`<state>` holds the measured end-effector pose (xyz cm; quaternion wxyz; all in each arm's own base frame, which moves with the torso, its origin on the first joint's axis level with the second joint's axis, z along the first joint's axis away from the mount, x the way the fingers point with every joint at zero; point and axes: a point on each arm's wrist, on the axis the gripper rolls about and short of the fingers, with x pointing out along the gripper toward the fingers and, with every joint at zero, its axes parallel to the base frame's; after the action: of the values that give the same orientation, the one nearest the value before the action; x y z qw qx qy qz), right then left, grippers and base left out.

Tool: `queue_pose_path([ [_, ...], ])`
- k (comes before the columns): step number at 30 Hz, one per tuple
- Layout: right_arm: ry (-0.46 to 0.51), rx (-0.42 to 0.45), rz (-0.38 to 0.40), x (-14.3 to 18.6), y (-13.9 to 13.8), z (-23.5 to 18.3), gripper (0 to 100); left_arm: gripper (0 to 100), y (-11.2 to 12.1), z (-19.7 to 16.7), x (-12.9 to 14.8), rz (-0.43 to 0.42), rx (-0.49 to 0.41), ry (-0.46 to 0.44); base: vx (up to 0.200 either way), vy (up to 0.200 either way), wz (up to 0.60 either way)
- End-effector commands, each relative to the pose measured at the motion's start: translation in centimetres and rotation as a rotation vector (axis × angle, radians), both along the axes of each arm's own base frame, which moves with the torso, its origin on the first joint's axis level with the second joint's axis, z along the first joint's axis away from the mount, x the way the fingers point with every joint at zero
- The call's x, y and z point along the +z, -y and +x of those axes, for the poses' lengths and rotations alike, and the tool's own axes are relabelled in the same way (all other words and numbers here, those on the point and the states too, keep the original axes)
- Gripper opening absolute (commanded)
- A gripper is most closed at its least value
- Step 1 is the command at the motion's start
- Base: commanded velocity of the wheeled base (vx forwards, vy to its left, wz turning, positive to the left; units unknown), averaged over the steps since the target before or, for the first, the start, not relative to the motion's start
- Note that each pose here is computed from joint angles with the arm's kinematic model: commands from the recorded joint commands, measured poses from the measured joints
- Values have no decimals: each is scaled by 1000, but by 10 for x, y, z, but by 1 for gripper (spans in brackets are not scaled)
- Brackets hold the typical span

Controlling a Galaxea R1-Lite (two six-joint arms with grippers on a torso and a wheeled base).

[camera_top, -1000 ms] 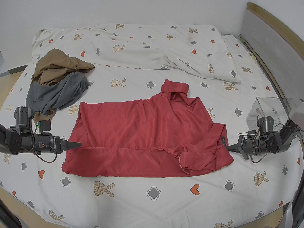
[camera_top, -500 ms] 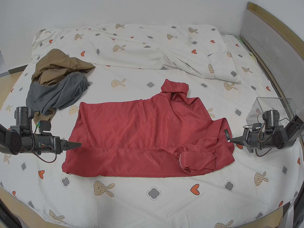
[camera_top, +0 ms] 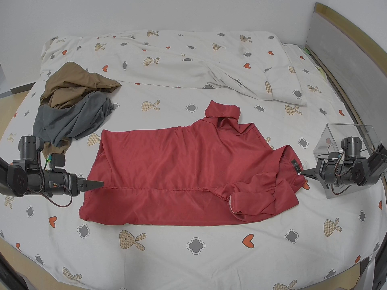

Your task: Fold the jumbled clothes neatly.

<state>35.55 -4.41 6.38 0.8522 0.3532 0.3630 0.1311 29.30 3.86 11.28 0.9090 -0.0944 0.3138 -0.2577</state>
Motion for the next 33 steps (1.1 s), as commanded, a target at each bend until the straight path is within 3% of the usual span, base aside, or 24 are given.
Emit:
queue_pose_path([
  [1,0,-1,-5,-2,2,1,0,100,0,0,-1,0,1,-1,0,0,0],
  [7,-11,15,-15,-10,1,2,0,100,0,0,0,0,1,0,0,0,0],
  [8,-11,14,-15,-10,1,2,100,100,0,0,0,0,1,0,0,0,0],
  [13,-16,17,-19,-10,1,-3,100,100,-1,1,-1,1,1,6,0,0,0],
  [21,53,83,-30,26,-21,-41,100,100,-1,1,-1,1,1,6,0,0,0],
  [26,35,107,-31,20,-29,-41,100,100,0,1,0,1,1,8,0,0,0],
  [31,-74,103,-24,-19,-26,-29,100,100,0,0,1,3,1,14,0,0,0],
  [33,-63,100,-33,-21,-23,-24,100,100,0,0,1,2,1,12,0,0,0],
])
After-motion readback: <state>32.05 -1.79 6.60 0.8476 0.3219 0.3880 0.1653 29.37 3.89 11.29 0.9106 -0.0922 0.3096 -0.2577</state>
